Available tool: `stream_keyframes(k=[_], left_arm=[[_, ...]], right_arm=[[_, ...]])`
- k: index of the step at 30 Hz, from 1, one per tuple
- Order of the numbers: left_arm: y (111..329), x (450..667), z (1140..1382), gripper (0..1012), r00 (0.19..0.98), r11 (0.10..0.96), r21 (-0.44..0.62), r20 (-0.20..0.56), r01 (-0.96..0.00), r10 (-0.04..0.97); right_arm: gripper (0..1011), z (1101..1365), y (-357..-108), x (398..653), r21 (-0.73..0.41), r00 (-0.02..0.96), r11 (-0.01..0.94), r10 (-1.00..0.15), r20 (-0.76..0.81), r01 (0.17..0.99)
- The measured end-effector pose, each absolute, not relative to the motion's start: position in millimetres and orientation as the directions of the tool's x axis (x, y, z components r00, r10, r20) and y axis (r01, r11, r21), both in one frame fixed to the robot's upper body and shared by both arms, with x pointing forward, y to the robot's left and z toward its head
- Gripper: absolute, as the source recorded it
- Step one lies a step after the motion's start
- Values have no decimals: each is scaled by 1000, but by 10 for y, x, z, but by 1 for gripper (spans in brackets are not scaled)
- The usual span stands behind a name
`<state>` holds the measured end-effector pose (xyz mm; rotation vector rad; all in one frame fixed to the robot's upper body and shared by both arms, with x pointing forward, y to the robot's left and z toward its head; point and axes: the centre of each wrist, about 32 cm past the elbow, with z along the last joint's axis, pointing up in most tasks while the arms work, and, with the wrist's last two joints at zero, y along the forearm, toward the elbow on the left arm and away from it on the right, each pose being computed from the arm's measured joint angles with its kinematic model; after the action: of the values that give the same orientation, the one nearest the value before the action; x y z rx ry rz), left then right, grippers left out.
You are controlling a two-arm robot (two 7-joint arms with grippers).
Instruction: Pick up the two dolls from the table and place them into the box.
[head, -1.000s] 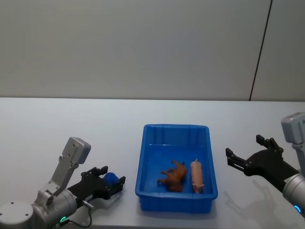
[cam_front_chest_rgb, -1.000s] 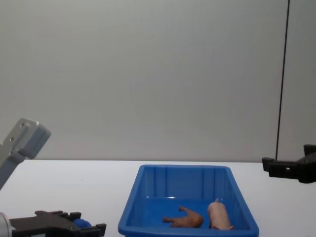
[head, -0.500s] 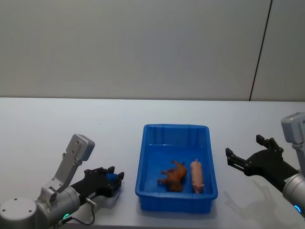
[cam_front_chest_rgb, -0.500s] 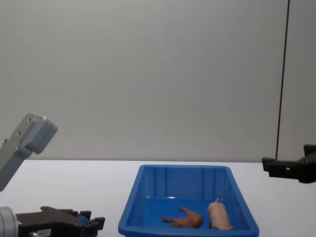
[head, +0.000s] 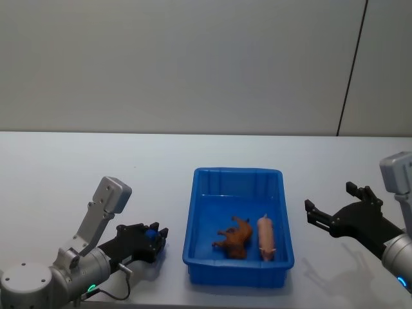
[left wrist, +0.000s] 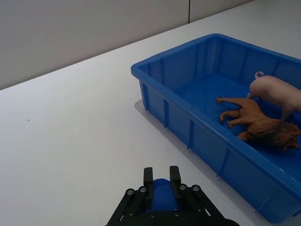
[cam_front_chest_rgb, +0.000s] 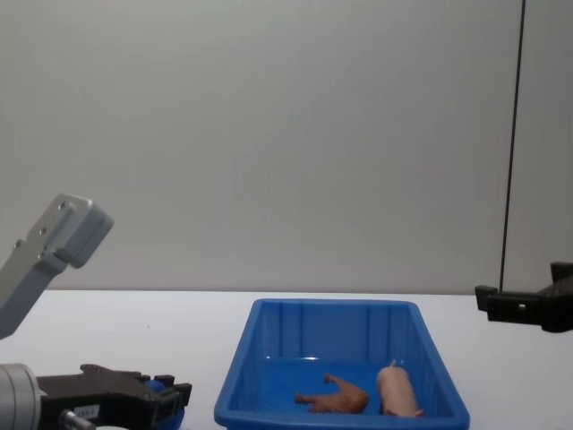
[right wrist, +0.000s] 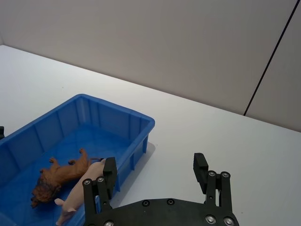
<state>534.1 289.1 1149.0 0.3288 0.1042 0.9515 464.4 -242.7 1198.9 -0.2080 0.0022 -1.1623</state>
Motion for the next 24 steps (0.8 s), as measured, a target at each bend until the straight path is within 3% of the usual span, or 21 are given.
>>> stream_keyframes(k=[13, 24], left_arm=[[2850, 5378, 11619, 136, 587, 539, 302, 96, -786, 804], [2737, 5486, 11952, 82, 575, 514, 280, 214, -810, 789]], right_arm=[[1003, 11989, -2427, 4644, -164, 399, 380, -911, 106, 910], [1003, 11989, -2427, 4644, -164, 399, 380, -911, 106, 910]])
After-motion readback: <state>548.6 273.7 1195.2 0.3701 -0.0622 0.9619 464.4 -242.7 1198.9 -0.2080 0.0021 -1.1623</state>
